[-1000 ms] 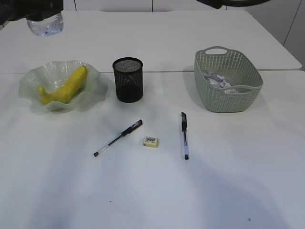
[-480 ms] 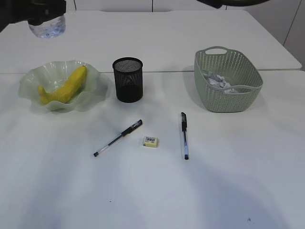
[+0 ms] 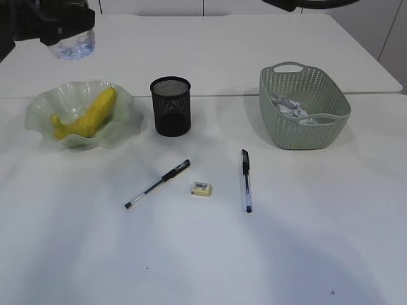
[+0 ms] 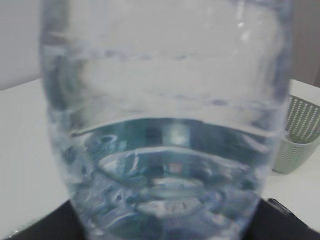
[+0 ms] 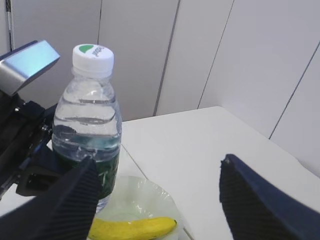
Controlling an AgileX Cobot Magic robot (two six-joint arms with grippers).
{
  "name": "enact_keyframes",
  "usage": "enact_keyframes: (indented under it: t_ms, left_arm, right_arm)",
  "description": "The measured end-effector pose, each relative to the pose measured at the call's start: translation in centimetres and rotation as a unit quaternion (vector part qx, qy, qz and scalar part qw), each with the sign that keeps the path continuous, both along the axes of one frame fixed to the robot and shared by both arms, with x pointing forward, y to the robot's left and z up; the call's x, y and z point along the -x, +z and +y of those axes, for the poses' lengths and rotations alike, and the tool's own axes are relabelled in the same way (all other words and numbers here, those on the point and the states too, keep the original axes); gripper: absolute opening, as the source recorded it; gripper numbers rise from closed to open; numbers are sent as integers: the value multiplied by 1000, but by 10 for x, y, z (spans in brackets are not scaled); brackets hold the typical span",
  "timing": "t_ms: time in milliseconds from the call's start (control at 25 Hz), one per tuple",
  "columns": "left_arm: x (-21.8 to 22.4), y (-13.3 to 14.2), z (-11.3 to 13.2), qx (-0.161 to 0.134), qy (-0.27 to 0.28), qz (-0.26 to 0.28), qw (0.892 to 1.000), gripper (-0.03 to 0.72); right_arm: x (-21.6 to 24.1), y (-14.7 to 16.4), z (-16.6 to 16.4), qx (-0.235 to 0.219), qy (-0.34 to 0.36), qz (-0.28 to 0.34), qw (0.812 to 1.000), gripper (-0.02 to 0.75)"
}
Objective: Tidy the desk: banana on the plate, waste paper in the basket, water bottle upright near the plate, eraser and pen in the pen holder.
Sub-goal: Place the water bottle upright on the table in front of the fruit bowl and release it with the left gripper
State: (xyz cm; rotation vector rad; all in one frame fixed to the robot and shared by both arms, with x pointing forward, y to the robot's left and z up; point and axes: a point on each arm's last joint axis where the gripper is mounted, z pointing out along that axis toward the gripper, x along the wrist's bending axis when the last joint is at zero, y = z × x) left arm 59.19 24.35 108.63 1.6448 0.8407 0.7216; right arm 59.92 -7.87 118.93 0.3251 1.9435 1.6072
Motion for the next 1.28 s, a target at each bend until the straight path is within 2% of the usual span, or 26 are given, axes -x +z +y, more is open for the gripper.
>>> enact_keyframes:
  t_ms: [400,560,1280]
  left_arm:
    - [8,-34,21,13,-24,40,999,340]
    - [15,-43,22,20,-43,49,998,340]
    - [42,-89,20,-10,-69,93,993,340]
  right_arm:
    - [-1,-2,-1,22,-4,-12,1000,553]
    - [-3,-1,-2,21,-16,-16,1000,553]
    - [-4,-1,-3,21,-23,-18,999,553]
